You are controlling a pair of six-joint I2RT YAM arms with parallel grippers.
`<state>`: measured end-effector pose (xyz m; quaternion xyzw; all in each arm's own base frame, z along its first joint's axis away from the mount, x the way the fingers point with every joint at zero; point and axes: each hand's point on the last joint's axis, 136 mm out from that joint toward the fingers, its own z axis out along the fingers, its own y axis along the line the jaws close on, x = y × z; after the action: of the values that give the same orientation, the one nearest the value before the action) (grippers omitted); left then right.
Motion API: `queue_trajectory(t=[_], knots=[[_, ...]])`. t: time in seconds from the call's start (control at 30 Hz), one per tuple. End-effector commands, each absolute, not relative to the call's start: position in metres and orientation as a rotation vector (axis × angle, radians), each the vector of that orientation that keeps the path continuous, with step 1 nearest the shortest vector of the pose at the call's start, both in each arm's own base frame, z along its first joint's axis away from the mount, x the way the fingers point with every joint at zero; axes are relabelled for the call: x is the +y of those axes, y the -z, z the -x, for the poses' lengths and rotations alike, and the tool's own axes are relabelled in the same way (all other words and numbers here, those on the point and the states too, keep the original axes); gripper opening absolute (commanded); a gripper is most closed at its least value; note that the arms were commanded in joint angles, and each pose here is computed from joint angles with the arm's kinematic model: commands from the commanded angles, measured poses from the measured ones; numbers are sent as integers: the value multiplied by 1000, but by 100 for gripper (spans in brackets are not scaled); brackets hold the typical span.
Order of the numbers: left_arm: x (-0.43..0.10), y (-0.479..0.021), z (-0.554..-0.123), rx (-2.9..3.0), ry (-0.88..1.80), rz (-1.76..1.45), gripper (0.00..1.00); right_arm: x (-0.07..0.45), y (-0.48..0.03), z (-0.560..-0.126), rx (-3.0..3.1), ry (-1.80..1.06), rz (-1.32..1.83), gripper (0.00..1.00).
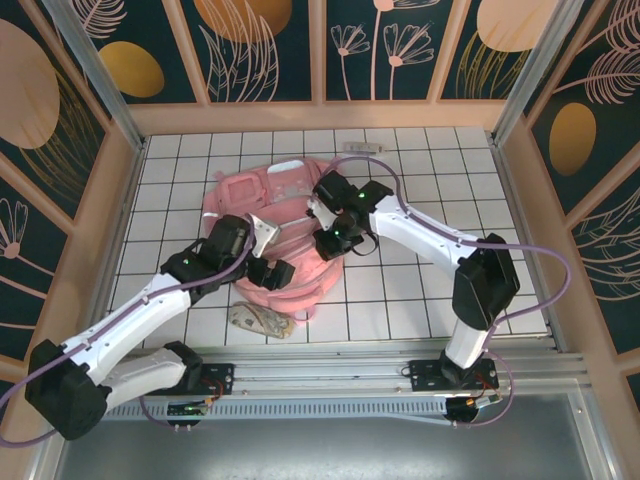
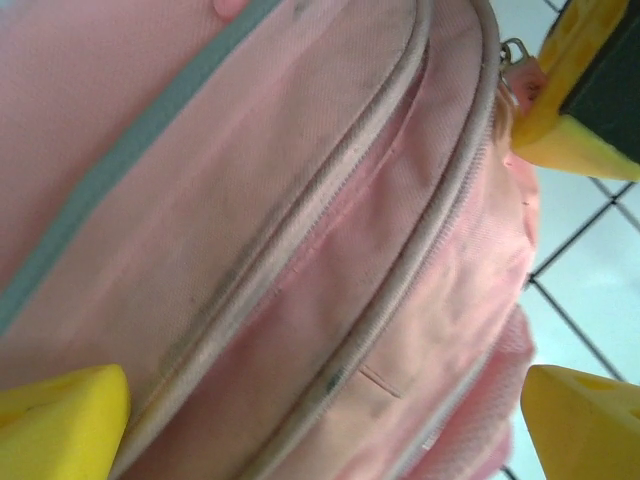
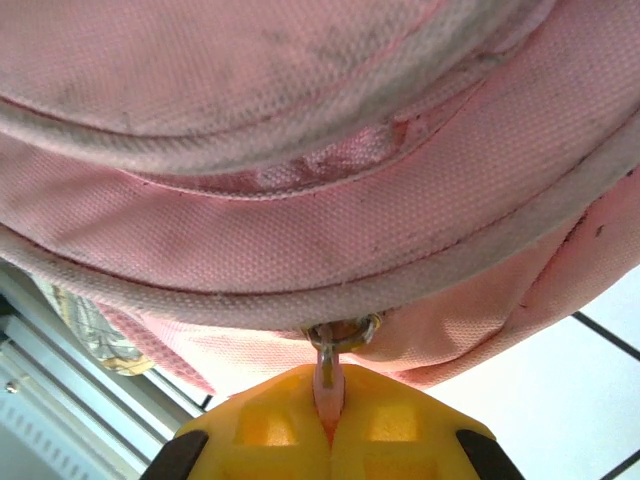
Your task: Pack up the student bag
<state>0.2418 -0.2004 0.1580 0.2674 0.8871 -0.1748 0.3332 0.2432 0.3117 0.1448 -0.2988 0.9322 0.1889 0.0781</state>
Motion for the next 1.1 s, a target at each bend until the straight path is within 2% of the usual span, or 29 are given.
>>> queue_trajectory(t=[0.0, 0.17, 0.23, 0.27, 0.3, 0.37, 0.43, 0.47, 0.67, 0.77, 0.93, 1.07], knots=[[-193, -163, -266, 2225, 202, -816, 99, 334, -173, -225, 2730, -728, 914, 0], [-218, -127, -262, 2202, 11, -1091, 98, 347, -184, -217, 2713, -805, 927, 0], [-226, -111, -261, 2211, -4, -1144, 89, 349, -184, -214, 2712, -818, 930, 0], [-232, -106, -259, 2210, 24, -1162, 77, 348, -184, -214, 2713, -814, 933, 0], [-235, -103, -259, 2210, 42, -1167, 56, 347, -183, -214, 2716, -806, 939, 0], [-232, -96, -263, 2231, 7, -1143, 22, 342, -182, -214, 2715, -770, 956, 0], [-224, -97, -268, 2244, -66, -1112, 4, 332, -178, -219, 2716, -704, 971, 0], [-221, -103, -269, 2235, -79, -1090, 0, 322, -172, -225, 2725, -623, 975, 0], [-222, -128, -244, 2171, 70, -1142, 0, 241, -126, -293, 2766, -282, 891, 0], [-219, -132, -228, 2154, 117, -1205, 0, 221, -131, -338, 2698, -173, 904, 0], [-227, -132, -215, 2124, 102, -1300, 0, 222, -148, -401, 2565, -133, 942, 0], [-235, -133, -210, 2097, 111, -1336, 0, 241, -129, -442, 2521, -118, 990, 0]])
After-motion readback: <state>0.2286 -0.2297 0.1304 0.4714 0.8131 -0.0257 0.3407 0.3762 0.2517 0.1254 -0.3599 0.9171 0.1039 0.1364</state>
